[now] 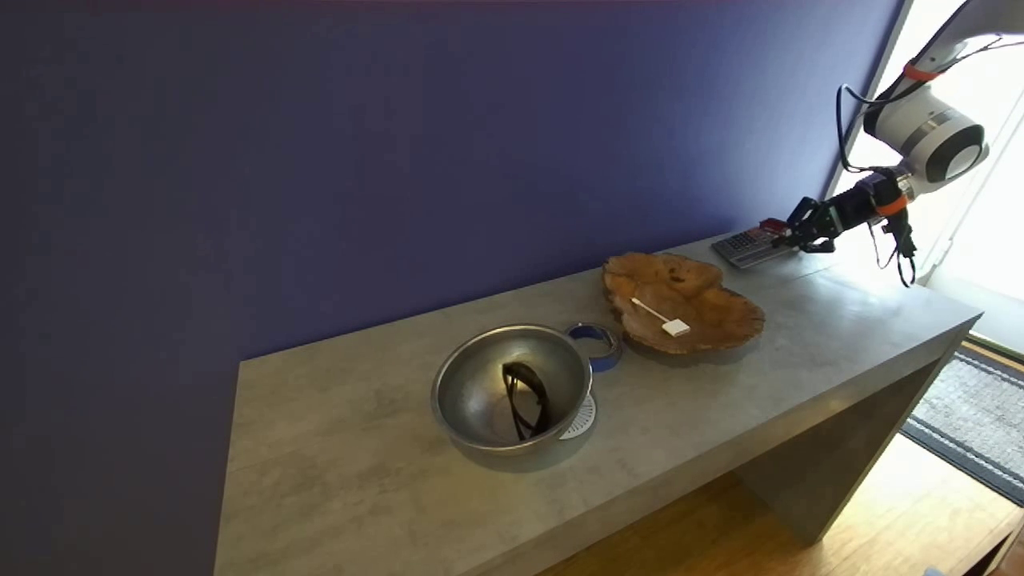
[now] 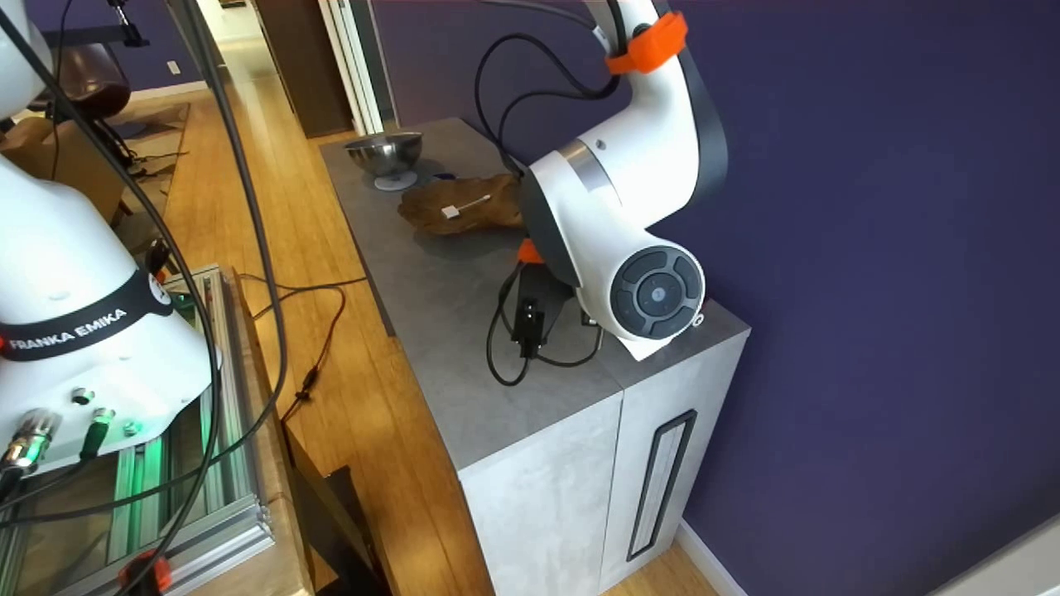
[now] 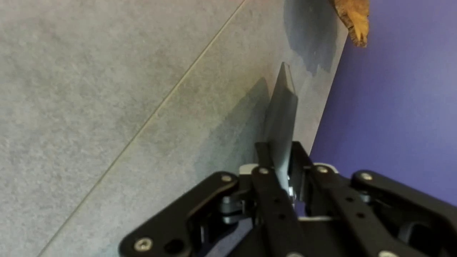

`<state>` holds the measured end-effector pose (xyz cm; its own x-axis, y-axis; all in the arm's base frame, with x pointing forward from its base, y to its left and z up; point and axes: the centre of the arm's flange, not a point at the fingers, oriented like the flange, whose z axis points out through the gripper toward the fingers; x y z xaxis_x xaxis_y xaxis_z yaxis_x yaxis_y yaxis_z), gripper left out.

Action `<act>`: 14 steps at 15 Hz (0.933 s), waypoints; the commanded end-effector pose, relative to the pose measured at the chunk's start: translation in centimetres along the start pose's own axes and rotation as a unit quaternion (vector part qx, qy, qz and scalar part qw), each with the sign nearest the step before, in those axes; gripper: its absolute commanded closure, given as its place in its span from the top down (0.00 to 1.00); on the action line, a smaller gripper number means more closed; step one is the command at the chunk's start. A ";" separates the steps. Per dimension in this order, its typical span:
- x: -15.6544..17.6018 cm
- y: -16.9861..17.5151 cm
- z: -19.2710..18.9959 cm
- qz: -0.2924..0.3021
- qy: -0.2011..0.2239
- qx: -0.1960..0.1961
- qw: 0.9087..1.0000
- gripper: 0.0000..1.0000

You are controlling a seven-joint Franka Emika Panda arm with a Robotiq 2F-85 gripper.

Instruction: Remove the calculator from the silver bowl and put it on the table to the right

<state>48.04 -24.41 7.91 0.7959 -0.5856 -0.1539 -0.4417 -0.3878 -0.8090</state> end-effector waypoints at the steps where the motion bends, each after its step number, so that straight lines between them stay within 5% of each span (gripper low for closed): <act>1: 0.8 -0.4 -0.3 -0.010 0.027 -0.013 0.999 0.44; 8: 0.0 -3.0 -5.1 -0.042 0.058 -0.039 0.997 0.92; 10: -1.7 -4.6 -6.6 -0.046 0.007 -0.008 0.999 1.00; 14: -6.0 -6.8 -8.3 -0.049 -0.128 0.030 0.990 1.00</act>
<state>46.06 -25.39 15.46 0.8830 -0.4522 -0.1255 -0.3378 -0.4268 -0.8389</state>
